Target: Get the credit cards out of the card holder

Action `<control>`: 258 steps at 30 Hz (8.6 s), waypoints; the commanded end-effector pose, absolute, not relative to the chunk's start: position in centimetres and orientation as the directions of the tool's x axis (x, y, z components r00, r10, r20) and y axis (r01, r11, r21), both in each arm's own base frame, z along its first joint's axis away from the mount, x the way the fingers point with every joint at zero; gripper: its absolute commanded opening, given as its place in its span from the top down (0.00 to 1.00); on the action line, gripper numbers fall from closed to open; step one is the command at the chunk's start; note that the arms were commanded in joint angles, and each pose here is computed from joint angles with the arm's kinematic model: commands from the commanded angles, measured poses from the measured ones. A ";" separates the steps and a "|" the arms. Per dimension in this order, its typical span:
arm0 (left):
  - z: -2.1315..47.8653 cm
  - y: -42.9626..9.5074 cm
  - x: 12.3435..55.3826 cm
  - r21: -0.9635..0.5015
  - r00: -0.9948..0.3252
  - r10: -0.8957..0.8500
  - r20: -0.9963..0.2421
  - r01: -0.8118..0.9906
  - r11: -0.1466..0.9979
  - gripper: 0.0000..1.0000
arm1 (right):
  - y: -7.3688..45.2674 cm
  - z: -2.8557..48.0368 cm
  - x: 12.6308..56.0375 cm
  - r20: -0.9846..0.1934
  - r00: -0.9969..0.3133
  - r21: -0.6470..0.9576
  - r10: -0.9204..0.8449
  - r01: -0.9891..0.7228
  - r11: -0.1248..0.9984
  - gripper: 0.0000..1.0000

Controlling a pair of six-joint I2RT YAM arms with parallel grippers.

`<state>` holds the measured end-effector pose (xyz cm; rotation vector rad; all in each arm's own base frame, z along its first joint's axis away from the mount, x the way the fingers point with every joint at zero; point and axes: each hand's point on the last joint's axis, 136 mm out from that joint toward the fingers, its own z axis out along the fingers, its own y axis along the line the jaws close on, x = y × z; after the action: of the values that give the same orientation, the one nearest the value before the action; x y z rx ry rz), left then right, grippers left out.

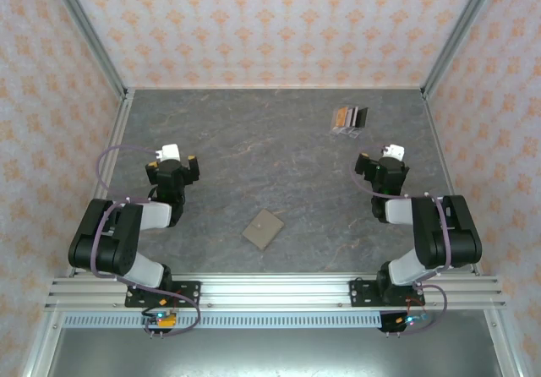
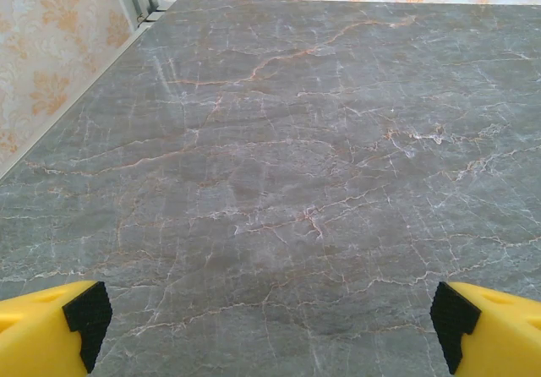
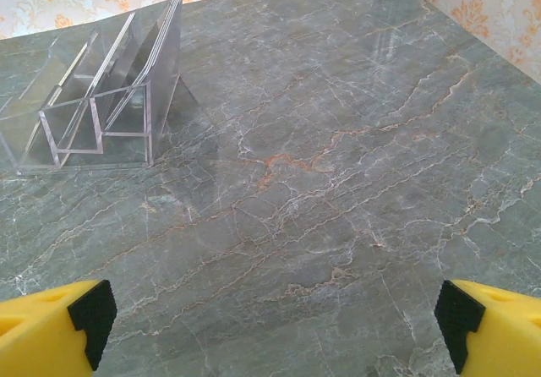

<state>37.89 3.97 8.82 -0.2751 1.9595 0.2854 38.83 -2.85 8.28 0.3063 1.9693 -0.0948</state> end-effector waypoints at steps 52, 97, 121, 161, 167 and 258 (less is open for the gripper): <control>19.2 3.9 33.3 -0.140 -0.460 -0.389 -0.798 -0.487 0.862 0.00 | 12.6 14.7 33.5 -0.571 -0.797 0.219 0.199 0.086 0.972 0.01; 17.6 4.8 31.7 -0.132 -0.455 -0.424 -0.783 -0.545 0.828 0.00 | 26.9 2.7 28.1 -0.202 -0.866 -0.163 -0.458 -0.431 0.887 0.00; 13.1 -4.4 34.0 -0.337 -0.642 -0.510 -0.573 -0.383 0.860 0.00 | 26.4 5.5 36.4 -0.249 -0.953 0.210 -0.171 -0.226 0.951 0.02; 7.4 -22.2 28.8 -0.656 -0.840 -0.526 -0.132 -0.324 0.682 0.11 | 23.8 5.5 30.6 -0.174 -0.983 0.288 -0.056 -0.105 0.952 0.27; 6.0 -23.8 28.7 -0.685 -0.831 -0.553 -0.061 -0.368 0.629 0.21 | 24.5 3.9 29.9 -0.105 -0.993 0.320 -0.045 -0.076 0.944 0.35; 5.7 -28.0 31.3 -0.764 -0.907 -0.416 -0.071 -0.218 0.607 1.00 | 25.4 4.0 29.4 -0.039 -0.999 0.361 -0.003 -0.017 0.933 0.53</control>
<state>31.17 -27.95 4.76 -0.5367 2.5935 -1.1780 29.89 26.31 4.76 -0.0059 3.0011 0.6487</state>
